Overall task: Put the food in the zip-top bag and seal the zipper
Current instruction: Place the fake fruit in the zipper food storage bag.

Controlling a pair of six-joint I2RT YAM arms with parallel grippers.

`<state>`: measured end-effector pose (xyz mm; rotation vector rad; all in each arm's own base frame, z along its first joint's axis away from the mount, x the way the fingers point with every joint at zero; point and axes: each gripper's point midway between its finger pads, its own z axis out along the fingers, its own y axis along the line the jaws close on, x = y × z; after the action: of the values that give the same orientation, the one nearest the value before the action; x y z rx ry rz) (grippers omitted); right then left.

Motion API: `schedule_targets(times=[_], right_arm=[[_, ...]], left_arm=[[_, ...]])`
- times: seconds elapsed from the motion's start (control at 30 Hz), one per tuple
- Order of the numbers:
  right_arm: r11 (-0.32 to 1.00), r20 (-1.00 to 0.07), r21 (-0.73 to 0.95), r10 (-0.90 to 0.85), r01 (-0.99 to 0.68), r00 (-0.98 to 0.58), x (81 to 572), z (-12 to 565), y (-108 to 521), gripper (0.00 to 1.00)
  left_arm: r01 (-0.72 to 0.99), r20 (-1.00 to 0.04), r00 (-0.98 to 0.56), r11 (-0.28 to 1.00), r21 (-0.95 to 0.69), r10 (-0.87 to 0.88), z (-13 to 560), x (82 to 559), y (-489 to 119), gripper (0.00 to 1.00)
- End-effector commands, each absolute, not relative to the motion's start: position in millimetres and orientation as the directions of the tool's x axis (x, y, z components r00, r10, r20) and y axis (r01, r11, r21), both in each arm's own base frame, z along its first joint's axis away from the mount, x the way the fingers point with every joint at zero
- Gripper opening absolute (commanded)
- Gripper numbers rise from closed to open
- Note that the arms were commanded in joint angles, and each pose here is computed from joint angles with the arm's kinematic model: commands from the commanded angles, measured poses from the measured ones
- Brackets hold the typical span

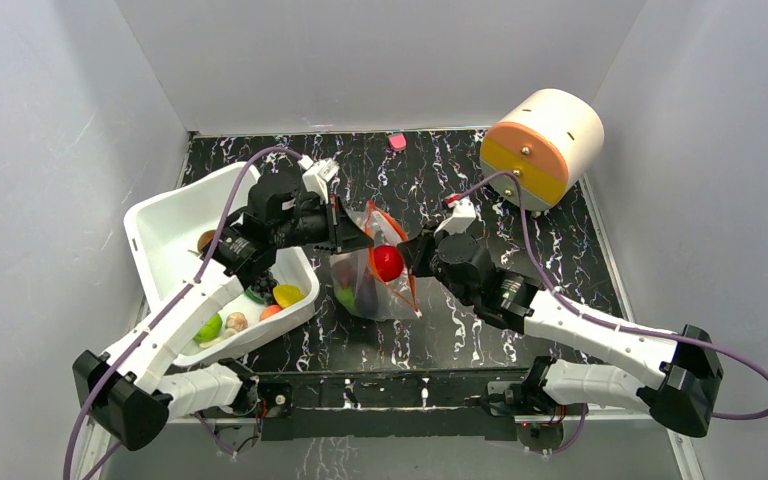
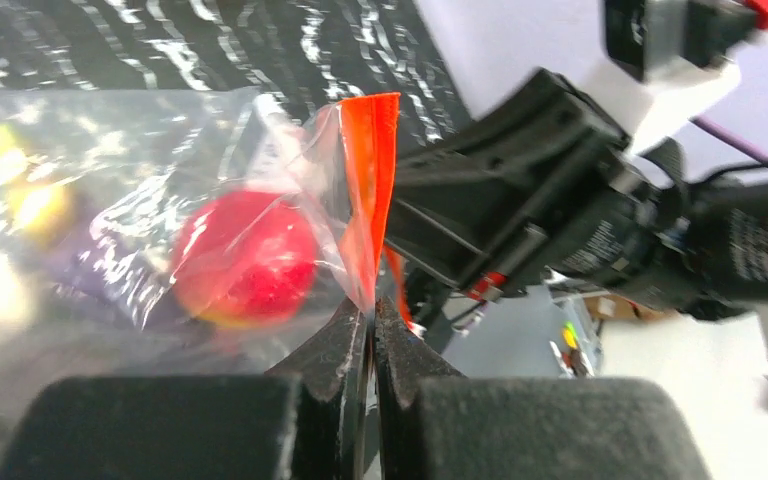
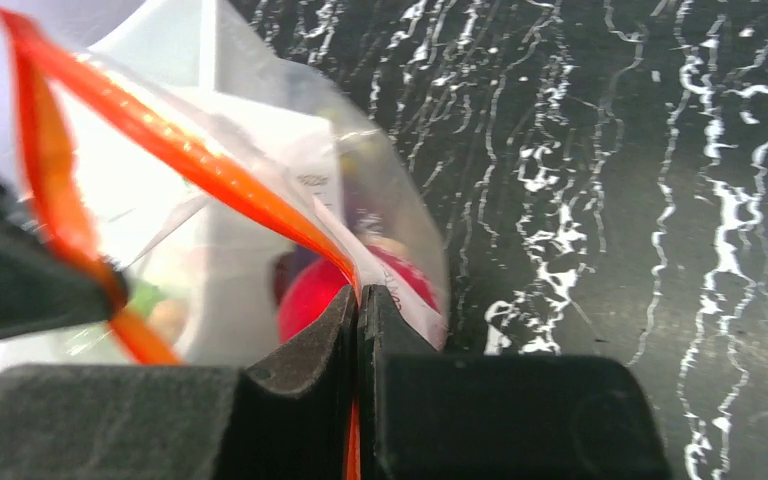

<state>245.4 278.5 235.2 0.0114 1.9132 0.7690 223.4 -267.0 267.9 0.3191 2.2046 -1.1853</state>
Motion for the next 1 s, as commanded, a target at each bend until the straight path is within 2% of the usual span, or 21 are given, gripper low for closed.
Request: schedule_targets(times=[0.0,0.17,0.37,0.4,0.5,0.57,0.7,0.83,0.97], right_arm=[[0.831,-0.844,0.477,0.342,-0.286,-0.413,255,247,260,0.00],[0.803,-0.840,0.510,0.387,-0.309,-0.380,249,277,252,0.00],[0.776,-0.836,0.532,0.417,-0.339,-0.357,240,296,243,0.00],[0.788,-0.839,0.523,0.409,-0.325,-0.359,241,291,241,0.00],[0.799,-0.836,0.520,0.401,-0.304,-0.375,240,284,238,0.00],[0.787,-0.830,0.535,0.421,-0.306,-0.366,239,287,236,0.00],[0.779,-0.828,0.546,0.445,-0.310,-0.341,238,297,230,0.00],[0.778,-0.833,0.539,0.435,-0.323,-0.342,237,300,232,0.00],[0.779,-0.835,0.534,0.426,-0.329,-0.348,236,301,233,0.00]], left_arm=[[0.566,-0.607,-0.794,0.321,-0.760,-0.038,296,198,-293,0.00],[0.566,-0.605,-0.796,0.358,-0.742,0.003,275,205,-295,0.00],[0.526,-0.599,-0.801,0.490,-0.695,0.009,256,230,-292,0.03],[0.522,-0.597,-0.802,0.502,-0.689,0.016,257,233,-292,0.06],[0.537,-0.612,-0.790,0.502,-0.678,0.018,269,235,-293,0.34],[0.543,-0.635,-0.772,0.523,-0.656,0.005,275,238,-289,0.44],[0.511,-0.690,-0.724,0.658,-0.553,-0.017,279,252,-264,0.53],[0.349,-0.714,-0.700,0.868,-0.352,-0.008,266,273,-213,0.64],[0.223,-0.728,-0.685,0.958,-0.180,0.023,269,287,-173,0.73]])
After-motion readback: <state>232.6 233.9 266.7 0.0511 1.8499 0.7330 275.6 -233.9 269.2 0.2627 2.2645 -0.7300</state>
